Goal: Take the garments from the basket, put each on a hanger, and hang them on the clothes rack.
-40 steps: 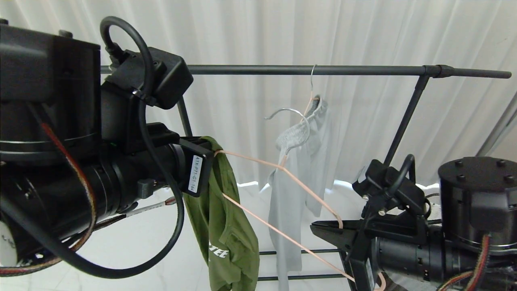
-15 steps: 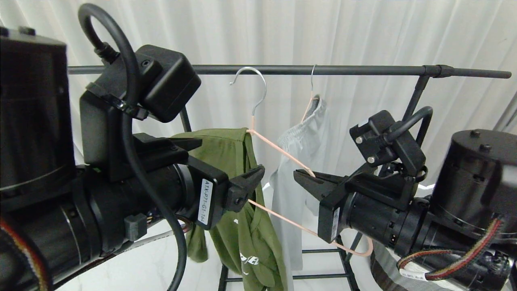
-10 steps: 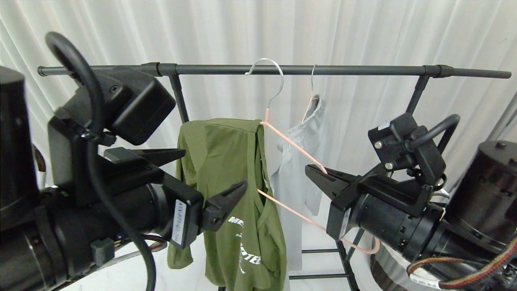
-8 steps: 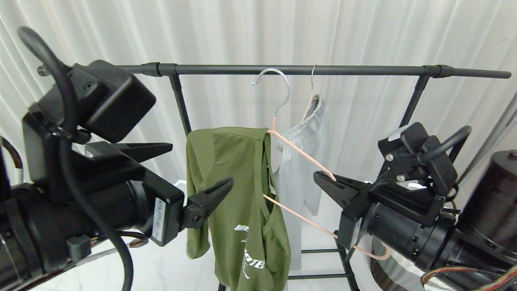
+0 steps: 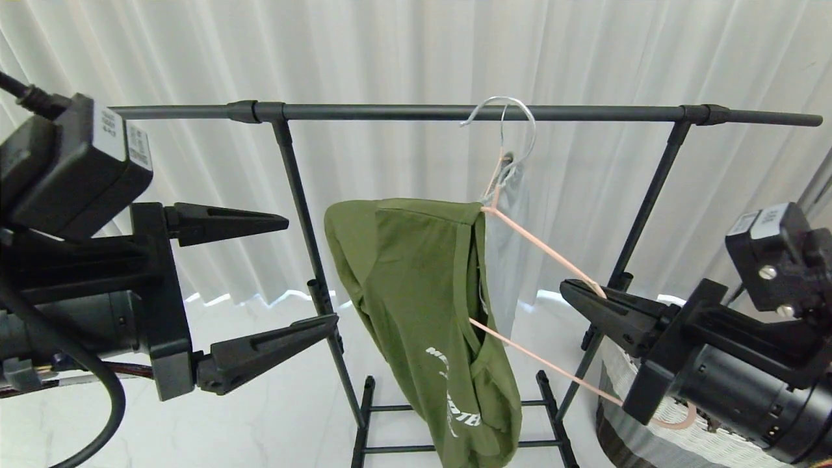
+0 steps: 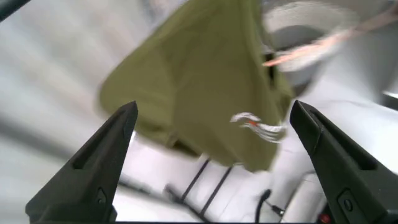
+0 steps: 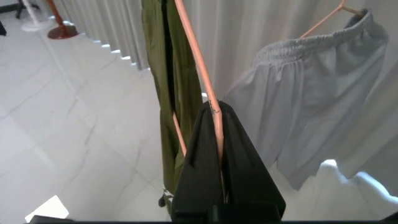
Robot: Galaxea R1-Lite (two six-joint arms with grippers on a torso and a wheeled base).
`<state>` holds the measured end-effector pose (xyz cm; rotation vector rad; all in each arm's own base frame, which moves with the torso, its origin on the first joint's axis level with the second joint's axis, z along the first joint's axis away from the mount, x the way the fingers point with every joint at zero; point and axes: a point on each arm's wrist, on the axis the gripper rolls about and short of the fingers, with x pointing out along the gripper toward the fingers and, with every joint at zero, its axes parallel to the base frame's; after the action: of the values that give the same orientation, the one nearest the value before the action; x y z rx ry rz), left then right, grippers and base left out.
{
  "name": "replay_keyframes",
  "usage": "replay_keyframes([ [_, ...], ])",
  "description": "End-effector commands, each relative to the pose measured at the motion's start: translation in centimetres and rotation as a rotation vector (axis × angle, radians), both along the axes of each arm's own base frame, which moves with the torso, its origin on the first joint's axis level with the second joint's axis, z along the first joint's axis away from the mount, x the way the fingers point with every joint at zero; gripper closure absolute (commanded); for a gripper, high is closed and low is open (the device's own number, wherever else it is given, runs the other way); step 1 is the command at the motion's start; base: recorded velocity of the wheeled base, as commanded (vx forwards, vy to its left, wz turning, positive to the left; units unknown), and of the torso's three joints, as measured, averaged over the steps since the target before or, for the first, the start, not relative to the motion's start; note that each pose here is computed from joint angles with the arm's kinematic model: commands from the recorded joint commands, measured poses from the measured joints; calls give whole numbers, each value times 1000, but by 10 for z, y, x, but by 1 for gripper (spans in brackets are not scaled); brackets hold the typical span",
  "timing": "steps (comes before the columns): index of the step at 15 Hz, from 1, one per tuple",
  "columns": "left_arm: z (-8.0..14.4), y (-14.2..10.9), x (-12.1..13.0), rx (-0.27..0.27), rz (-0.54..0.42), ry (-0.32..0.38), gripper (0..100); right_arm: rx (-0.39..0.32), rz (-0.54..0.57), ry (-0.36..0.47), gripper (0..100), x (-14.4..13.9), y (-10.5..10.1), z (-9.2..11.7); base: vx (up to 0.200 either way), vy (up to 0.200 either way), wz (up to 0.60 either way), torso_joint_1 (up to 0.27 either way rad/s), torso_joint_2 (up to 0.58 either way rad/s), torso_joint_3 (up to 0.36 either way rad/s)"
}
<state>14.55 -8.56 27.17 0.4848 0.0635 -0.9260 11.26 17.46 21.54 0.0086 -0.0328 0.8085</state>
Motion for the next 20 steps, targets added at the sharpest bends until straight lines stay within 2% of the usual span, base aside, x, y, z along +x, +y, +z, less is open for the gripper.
replay_keyframes([
  [1,-7,2,18,29,-26,15,0,1,9,-3,100,-8,-12,-3,0,0,0,0,0,0],
  [3,-7,-5,32,11,-85,-12,0,-10,21,4,100,-10,-14,-7,0,0,0,0,0,0],
  [5,-6,-11,44,-7,-101,-49,0,-17,49,7,100,-11,-13,-9,0,0,0,0,0,0],
  [9,-17,-21,62,2,-182,-9,0,-43,94,1,100,-15,-11,-12,0,0,0,0,0,0],
  [12,-28,-28,72,9,-285,8,0,-60,124,4,100,-21,-10,-17,0,0,0,0,0,0],
  [20,-44,-42,78,23,-370,55,0,-89,168,2,100,-28,-7,-21,0,0,0,0,0,0],
])
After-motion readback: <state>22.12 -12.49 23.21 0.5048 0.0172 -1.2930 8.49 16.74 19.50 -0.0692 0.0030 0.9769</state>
